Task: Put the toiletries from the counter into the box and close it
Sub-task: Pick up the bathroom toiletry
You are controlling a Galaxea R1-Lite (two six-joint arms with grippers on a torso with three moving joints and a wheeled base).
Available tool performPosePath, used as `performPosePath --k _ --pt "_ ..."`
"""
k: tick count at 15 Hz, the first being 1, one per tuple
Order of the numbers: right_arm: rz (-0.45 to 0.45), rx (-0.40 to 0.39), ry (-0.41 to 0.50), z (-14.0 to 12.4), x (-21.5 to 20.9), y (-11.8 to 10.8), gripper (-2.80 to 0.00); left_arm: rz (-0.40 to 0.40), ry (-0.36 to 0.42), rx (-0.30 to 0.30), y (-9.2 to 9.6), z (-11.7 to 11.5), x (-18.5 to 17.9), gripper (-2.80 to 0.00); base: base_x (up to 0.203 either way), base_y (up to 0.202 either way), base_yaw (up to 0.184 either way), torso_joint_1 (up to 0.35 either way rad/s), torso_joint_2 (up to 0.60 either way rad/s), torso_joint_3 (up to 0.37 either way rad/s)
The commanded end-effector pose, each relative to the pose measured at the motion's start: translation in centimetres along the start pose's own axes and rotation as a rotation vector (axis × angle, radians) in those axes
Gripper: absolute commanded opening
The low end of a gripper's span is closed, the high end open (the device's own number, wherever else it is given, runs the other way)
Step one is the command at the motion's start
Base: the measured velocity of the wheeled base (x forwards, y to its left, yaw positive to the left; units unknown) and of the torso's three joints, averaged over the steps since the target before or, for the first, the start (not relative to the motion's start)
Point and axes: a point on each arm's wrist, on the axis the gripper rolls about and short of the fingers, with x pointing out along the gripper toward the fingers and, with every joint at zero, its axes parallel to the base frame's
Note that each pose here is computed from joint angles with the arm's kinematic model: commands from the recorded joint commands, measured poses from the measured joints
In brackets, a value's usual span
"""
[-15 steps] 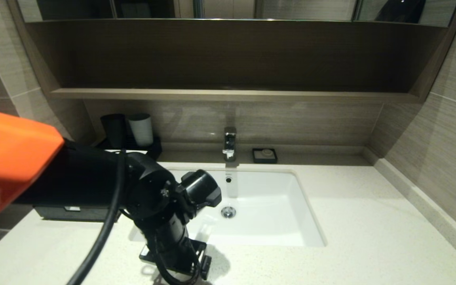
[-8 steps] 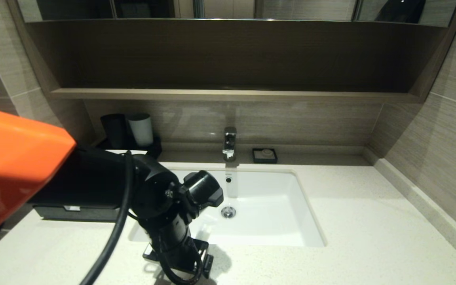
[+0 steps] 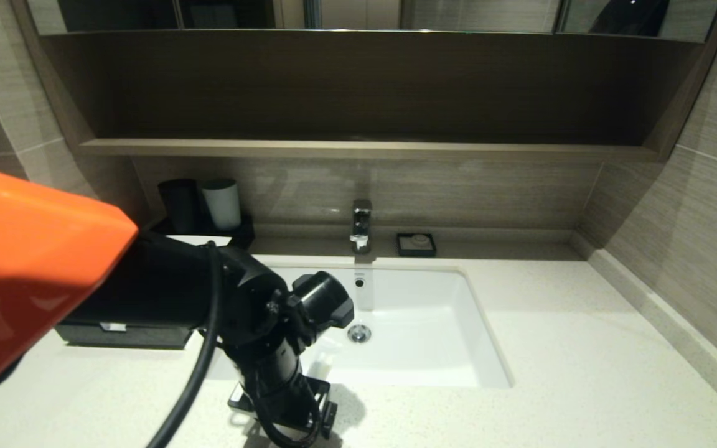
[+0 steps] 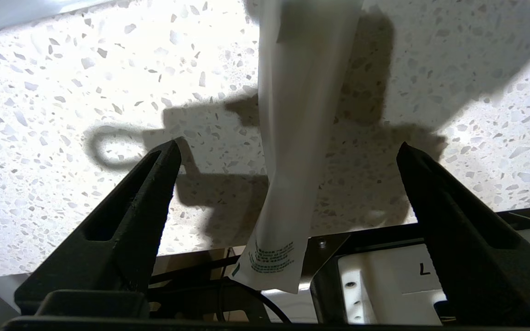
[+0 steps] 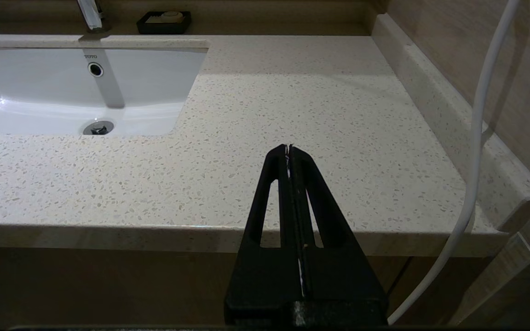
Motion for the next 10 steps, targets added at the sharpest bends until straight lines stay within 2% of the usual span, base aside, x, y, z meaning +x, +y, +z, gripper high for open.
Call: performPosePath --k 1,9,10 --pt "0.000 0.000 0.000 -0.04 0.00 0.00 -2.80 0.004 0.010 -0.002 -0.01 -0.01 0.23 0.00 0.000 0.000 0.000 0.000 0.00 0.000" --pt "0.000 0.000 0.000 -0.04 0.00 0.00 -2.80 0.002 0.010 -0.014 0.00 0.02 0.26 0.00 0.000 0.000 0.000 0.000 0.00 0.000" --pt "0.000 0.000 0.000 -0.04 0.00 0.00 -2.80 0.002 0.010 -0.014 0.00 0.02 0.26 -2.80 0.000 0.000 0.000 0.000 0.00 0.000"
